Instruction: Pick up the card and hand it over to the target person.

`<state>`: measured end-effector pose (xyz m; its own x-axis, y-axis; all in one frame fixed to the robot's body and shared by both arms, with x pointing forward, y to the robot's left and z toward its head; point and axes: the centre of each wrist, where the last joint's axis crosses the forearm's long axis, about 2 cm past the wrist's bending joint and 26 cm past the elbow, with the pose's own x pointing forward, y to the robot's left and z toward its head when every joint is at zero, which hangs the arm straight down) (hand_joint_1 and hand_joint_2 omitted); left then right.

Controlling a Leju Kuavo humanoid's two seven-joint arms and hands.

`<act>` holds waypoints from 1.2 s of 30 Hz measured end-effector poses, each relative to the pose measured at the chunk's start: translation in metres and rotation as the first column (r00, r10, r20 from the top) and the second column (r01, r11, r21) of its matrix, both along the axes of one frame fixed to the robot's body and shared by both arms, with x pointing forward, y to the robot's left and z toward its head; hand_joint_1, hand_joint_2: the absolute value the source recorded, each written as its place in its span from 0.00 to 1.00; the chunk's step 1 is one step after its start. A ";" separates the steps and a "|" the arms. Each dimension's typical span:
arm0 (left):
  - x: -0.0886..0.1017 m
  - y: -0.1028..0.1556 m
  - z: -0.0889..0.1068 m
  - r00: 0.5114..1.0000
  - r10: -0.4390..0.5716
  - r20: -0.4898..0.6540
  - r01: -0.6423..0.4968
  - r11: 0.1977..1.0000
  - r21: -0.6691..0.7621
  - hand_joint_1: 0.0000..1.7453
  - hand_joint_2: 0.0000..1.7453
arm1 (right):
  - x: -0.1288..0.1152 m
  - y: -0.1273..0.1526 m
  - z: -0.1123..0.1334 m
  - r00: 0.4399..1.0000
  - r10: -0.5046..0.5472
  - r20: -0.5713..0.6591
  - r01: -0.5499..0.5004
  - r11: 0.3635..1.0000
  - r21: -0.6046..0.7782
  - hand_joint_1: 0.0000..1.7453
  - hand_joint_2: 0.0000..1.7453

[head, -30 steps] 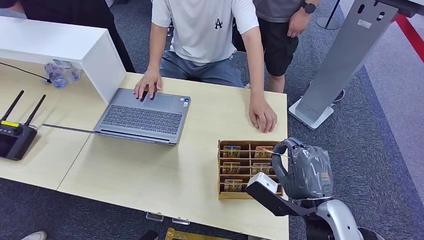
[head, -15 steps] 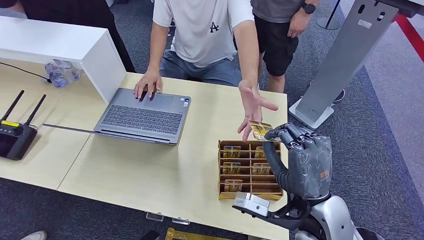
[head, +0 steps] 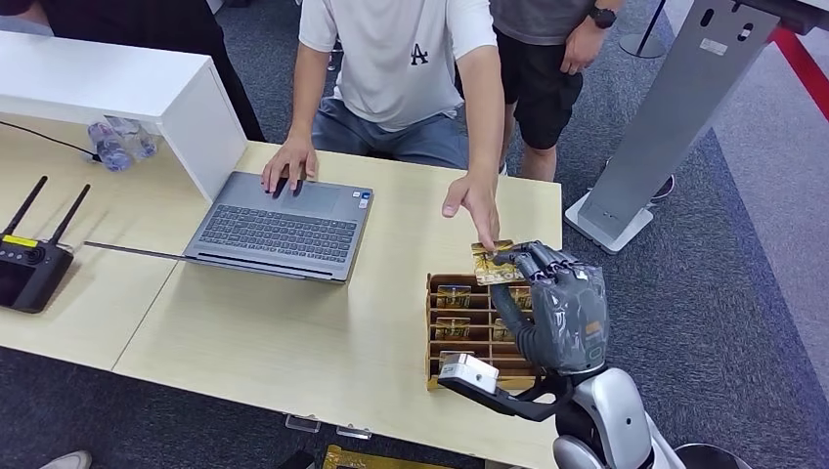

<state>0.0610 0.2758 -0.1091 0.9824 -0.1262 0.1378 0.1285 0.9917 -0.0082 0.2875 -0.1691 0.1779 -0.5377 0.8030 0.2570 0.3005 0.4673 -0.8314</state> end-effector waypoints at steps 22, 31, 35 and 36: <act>-0.001 0.001 0.000 0.999 0.024 0.027 -0.026 0.997 0.070 0.00 0.00 | -0.024 -0.065 -0.042 0.879 0.140 -0.456 0.150 0.826 0.543 0.00 1.00; -0.001 -0.001 0.000 0.999 0.024 0.026 -0.026 0.997 0.068 0.00 0.00 | -0.030 -0.098 -0.033 0.847 0.080 -0.526 0.258 0.802 0.539 0.00 1.00; -0.001 -0.001 0.000 1.000 0.014 0.022 -0.016 0.997 0.072 0.00 0.00 | -0.035 -0.113 -0.033 0.841 0.069 -0.537 0.286 0.786 0.549 0.00 1.00; -0.001 -0.001 0.000 1.000 0.010 0.020 -0.011 0.997 0.073 0.00 0.00 | -0.037 -0.117 -0.033 0.835 0.078 -0.545 0.292 0.777 0.558 0.00 1.00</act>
